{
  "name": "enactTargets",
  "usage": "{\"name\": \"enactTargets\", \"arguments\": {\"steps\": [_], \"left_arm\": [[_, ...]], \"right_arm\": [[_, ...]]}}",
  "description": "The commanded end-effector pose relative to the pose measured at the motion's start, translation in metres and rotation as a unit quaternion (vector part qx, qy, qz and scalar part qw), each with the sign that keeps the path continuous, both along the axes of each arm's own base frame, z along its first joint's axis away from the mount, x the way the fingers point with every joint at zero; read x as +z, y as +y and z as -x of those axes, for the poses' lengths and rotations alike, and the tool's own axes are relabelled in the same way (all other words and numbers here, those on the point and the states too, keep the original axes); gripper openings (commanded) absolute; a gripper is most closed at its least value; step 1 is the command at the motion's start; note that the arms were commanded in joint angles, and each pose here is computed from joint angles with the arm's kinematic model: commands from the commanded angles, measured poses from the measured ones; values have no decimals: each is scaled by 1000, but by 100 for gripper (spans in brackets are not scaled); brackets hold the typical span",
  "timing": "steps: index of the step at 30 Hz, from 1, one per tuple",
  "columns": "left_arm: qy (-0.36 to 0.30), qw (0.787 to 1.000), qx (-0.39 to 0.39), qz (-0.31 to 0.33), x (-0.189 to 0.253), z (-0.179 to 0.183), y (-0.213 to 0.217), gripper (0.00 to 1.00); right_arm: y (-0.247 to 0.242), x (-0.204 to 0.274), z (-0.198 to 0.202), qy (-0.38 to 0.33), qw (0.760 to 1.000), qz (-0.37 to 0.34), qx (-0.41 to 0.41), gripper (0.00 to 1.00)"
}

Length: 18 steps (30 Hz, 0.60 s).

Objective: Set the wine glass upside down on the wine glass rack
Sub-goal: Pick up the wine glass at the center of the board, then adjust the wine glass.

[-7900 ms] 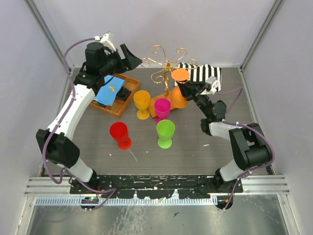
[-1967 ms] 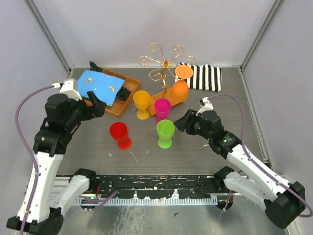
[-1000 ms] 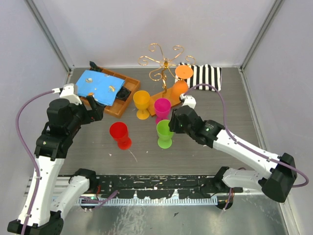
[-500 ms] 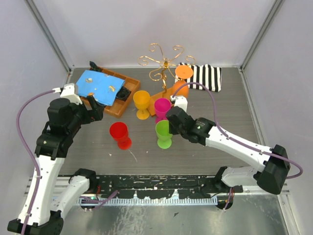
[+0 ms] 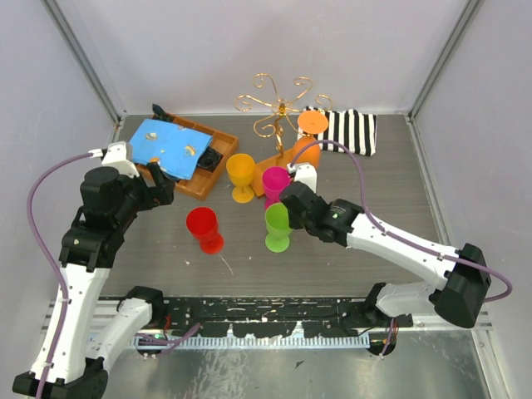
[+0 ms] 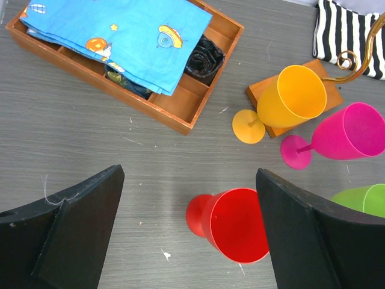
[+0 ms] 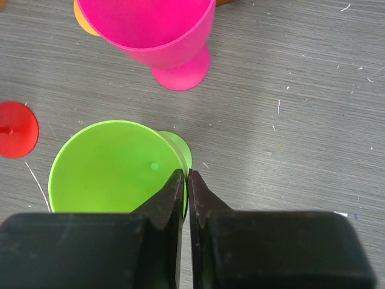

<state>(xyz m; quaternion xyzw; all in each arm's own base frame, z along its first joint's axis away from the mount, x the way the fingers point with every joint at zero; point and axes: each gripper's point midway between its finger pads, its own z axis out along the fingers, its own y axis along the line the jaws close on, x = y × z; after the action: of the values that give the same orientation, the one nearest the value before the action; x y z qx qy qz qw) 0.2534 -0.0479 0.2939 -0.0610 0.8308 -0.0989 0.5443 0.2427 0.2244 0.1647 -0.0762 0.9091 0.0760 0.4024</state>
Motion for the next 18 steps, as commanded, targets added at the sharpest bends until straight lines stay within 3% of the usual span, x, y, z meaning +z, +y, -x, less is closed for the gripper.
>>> {"name": "enactTargets", "arguments": {"steps": [1, 4, 11, 18], "left_arm": [[-15, 1000, 11, -12, 9, -1, 7, 98], [-21, 999, 17, -17, 12, -1, 10, 98], [-44, 999, -9, -6, 21, 1, 1, 98], [-54, 997, -54, 13, 31, 3, -16, 98]], "right_arm": [[4, 30, -9, -37, 999, -21, -8, 8], [1, 39, -9, -49, 998, -28, -13, 1], [-14, 65, -7, -78, 996, -30, -18, 1], [-12, 116, 11, -134, 976, -170, 9, 1]]}}
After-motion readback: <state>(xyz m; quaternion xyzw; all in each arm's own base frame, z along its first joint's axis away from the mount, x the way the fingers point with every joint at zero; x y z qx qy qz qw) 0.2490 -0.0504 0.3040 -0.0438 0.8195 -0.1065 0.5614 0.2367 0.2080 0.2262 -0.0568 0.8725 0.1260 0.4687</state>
